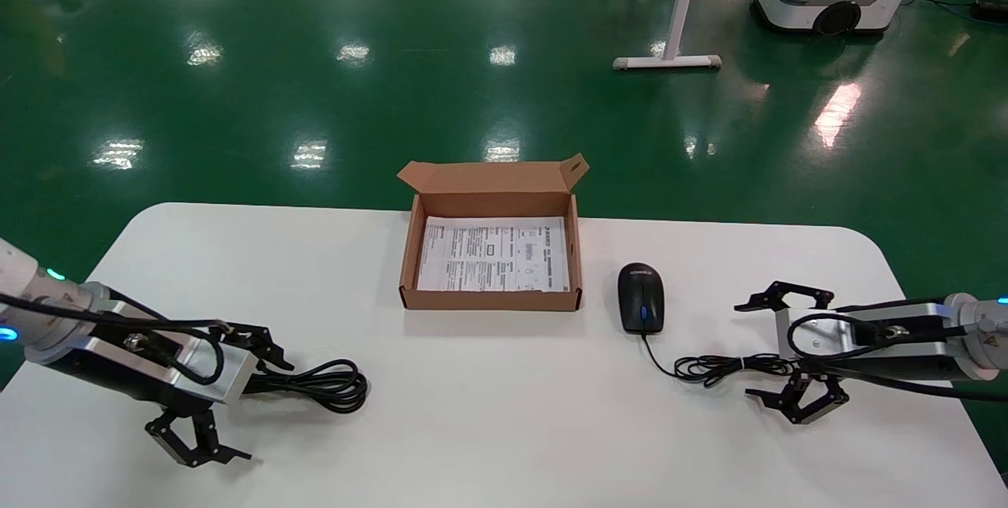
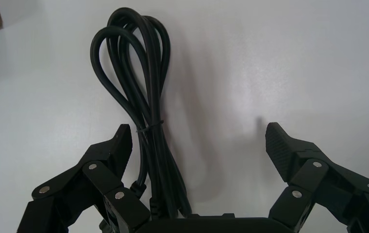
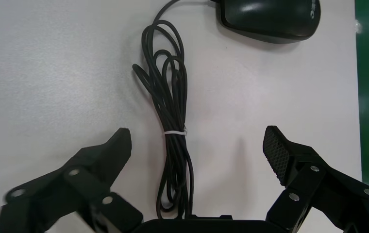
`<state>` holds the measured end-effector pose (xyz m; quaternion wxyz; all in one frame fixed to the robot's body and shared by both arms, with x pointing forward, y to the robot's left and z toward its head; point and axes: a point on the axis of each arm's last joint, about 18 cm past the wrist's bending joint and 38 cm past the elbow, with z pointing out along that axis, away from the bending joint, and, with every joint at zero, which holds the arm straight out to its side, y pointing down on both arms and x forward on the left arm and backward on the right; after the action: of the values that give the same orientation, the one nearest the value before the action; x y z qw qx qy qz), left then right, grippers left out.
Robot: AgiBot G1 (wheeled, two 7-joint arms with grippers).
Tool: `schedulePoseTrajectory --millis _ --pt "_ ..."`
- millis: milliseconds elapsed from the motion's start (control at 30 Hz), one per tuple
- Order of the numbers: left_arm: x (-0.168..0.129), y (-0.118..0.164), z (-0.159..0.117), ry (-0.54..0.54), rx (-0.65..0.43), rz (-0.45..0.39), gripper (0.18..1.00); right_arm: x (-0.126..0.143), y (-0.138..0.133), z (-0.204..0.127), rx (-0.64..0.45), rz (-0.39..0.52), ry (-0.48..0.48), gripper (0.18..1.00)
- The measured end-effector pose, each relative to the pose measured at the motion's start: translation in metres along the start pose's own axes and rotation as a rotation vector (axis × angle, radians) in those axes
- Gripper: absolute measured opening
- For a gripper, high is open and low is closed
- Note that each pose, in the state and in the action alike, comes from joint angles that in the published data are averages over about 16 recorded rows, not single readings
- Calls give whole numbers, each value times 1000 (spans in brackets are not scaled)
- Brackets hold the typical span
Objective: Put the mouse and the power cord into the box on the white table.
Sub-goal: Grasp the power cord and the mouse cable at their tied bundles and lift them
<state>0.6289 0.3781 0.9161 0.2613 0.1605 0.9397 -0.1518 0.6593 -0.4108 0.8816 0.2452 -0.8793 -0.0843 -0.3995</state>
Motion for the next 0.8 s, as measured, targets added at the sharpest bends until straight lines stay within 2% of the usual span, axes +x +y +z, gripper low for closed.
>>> schedulePoseTrajectory --millis 800 --pt "-12 10 5 -15 -30 -14 976 -5 6 4 9 66 18 980"
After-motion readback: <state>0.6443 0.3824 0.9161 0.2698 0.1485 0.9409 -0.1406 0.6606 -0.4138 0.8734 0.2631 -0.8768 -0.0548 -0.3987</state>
